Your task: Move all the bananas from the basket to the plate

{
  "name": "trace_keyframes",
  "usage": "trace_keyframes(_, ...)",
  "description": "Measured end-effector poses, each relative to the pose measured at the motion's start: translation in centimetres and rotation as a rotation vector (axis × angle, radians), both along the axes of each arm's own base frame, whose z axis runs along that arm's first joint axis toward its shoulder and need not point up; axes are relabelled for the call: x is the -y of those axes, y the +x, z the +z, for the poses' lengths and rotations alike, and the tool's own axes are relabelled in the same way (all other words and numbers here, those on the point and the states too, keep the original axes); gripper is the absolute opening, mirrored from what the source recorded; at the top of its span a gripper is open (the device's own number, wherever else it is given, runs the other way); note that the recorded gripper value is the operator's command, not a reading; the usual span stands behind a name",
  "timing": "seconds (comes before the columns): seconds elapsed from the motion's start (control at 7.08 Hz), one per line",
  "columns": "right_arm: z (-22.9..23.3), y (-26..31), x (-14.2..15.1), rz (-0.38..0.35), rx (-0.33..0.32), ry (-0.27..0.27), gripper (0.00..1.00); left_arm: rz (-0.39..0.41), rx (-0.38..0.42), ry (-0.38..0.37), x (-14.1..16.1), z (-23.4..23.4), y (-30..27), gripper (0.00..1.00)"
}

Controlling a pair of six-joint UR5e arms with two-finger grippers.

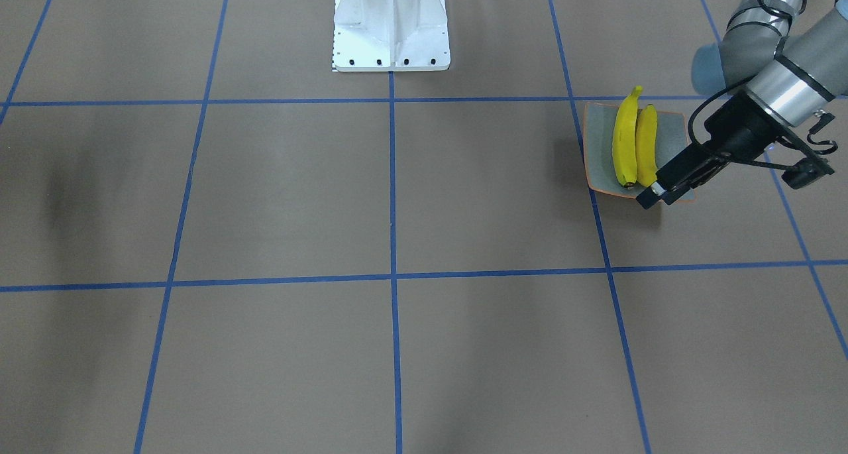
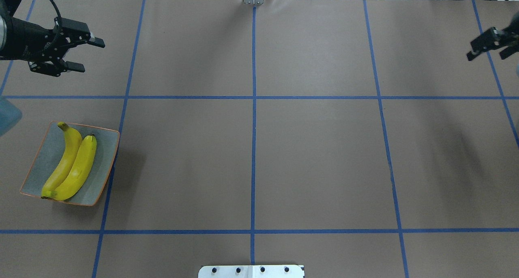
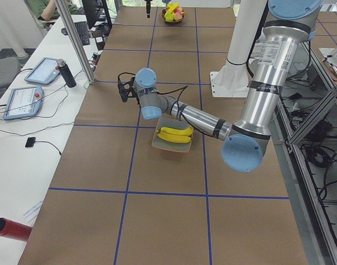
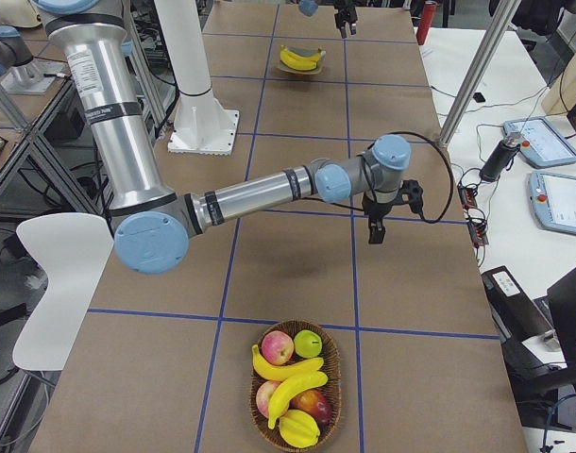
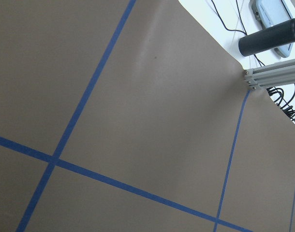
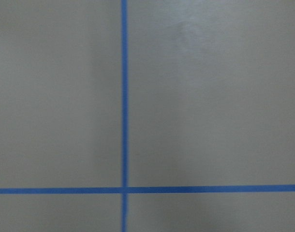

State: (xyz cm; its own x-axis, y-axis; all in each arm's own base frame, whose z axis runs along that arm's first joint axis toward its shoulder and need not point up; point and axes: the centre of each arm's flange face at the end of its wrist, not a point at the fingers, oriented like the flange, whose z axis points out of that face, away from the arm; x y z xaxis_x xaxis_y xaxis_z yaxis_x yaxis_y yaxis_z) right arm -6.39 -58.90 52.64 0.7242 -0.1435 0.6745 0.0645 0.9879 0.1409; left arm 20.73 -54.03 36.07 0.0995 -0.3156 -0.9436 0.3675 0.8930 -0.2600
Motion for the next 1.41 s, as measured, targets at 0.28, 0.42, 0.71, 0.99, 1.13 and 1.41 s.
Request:
trace_keyframes(0.28, 7.7, 7.7, -3.0, -0.161, -0.146, 0.077, 1.00, 0.004, -0.003, 0.007, 0.4, -1.1, 0.3, 1.00)
trace_keyframes(0.42, 11.2, 12.0, -4.4, -0.241, -0.188, 0.099, 1.00, 0.005, -0.005, 0.011, 0.6, -1.4, 0.5, 1.00)
trace_keyframes(0.71, 17.2, 16.9, -7.3, -0.373, -0.253, 0.103, 0.98, 0.006, -0.007, 0.015, 0.8, -1.8, 0.8, 1.00)
trace_keyframes(0.99, 23.0, 17.6, -11.3, -0.425, -0.257, 0.037, 0.98, 0.007, -0.012, 0.023, 0.9, -2.4, 1.0, 1.00)
trace_keyframes(1.13, 25.2, 17.6, -12.9, -0.433, -0.254, 0.020, 0.98, 0.009, -0.014, 0.025, 1.0, -2.6, 1.2, 1.00)
trace_keyframes(1.41, 28.0, 17.5, -14.9, -0.440, -0.247, -0.002, 0.98, 0.015, -0.015, 0.027, 1.0, -2.8, 1.6, 1.00)
